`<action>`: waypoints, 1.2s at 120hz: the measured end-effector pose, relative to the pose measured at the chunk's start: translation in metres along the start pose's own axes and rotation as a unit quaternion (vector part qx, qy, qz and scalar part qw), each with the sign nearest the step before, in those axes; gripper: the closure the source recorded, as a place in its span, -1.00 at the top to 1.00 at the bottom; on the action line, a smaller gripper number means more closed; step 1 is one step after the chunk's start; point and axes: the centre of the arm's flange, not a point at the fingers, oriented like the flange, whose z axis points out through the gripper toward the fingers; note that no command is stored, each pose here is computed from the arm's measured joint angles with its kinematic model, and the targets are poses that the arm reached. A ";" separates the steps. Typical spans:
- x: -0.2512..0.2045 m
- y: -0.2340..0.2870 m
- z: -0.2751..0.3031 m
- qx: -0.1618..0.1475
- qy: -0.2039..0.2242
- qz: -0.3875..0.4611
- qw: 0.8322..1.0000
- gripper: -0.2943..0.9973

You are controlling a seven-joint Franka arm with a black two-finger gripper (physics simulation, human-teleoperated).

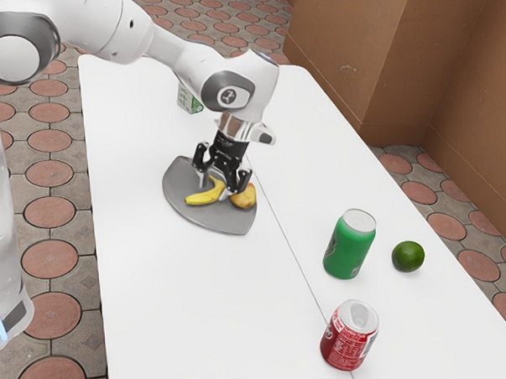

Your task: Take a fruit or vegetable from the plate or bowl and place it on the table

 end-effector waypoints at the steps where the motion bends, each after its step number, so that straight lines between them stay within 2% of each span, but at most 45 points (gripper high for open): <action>1: 0.000 0.000 0.000 0.000 0.000 0.000 1.000 -0.01; 20: -0.003 0.005 0.000 0.002 0.002 -0.005 1.000 -0.27; 60: -0.006 0.000 -0.012 -0.009 0.000 -0.031 0.999 -0.29; 89: -0.032 -0.019 -0.086 -0.032 0.030 -0.043 0.998 -0.29; 118: -0.072 0.020 -0.169 -0.047 0.081 0.000 0.996 -0.29; 130: -0.051 0.033 -0.194 -0.056 0.096 -0.005 0.994 -0.28; 144: -0.001 0.056 -0.200 -0.045 0.108 -0.013 0.993 -0.28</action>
